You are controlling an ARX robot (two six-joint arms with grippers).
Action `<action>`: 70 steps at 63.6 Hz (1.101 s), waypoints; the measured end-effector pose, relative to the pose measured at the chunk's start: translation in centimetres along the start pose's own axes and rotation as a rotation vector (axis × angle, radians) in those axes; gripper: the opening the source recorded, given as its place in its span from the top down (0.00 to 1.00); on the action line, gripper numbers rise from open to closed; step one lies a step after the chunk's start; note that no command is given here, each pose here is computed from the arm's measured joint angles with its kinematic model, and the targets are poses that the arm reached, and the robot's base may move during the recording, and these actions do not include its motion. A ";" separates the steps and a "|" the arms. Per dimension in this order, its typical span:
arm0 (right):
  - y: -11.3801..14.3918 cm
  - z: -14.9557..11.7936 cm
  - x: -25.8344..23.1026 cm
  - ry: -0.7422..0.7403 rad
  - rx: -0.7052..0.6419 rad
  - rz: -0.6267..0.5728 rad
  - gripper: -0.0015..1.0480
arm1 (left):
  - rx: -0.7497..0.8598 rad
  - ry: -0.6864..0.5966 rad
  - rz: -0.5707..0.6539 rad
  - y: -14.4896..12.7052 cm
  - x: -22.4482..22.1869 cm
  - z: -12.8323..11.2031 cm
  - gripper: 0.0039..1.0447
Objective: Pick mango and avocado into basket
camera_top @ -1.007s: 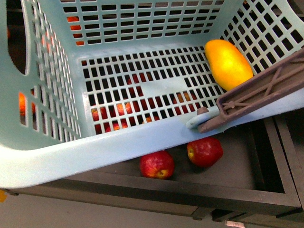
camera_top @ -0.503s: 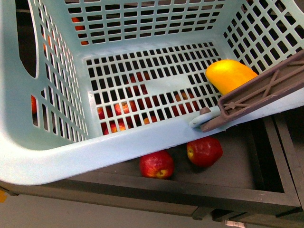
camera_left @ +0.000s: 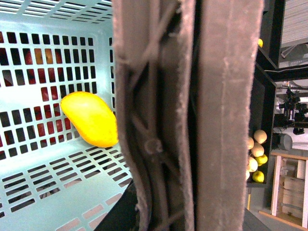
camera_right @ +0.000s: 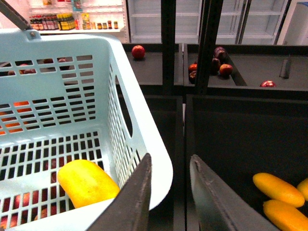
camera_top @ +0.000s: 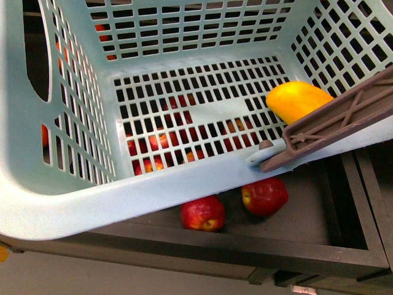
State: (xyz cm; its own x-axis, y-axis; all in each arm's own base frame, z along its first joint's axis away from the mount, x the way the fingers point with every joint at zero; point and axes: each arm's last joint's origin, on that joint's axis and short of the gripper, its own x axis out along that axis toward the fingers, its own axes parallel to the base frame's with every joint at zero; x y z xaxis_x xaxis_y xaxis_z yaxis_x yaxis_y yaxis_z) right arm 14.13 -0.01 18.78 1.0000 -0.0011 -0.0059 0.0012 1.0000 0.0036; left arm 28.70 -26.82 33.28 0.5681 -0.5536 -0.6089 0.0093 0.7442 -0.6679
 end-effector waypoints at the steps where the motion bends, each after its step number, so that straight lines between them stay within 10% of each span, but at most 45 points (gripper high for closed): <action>1: 0.0 0.0 0.0 0.000 0.000 0.000 0.68 | 0.000 0.000 0.000 0.0 0.0 0.0 0.86; 25: 0.0 0.0 0.0 -0.001 0.000 0.000 0.07 | 0.000 -0.001 0.001 0.0 0.0 0.0 0.86; 70: 0.0 -0.1 0.0 0.002 0.000 0.000 0.08 | 0.004 -0.011 0.007 0.0 0.0 0.1 0.86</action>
State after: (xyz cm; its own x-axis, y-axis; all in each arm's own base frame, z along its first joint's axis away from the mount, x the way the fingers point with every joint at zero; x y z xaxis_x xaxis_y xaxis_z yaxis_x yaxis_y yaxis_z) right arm 14.09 -0.01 18.69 1.0000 -0.0011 -0.0074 0.0012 1.0000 0.0032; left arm 28.75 -26.77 33.28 0.5772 -0.5441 -0.6090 0.0082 0.7496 -0.6619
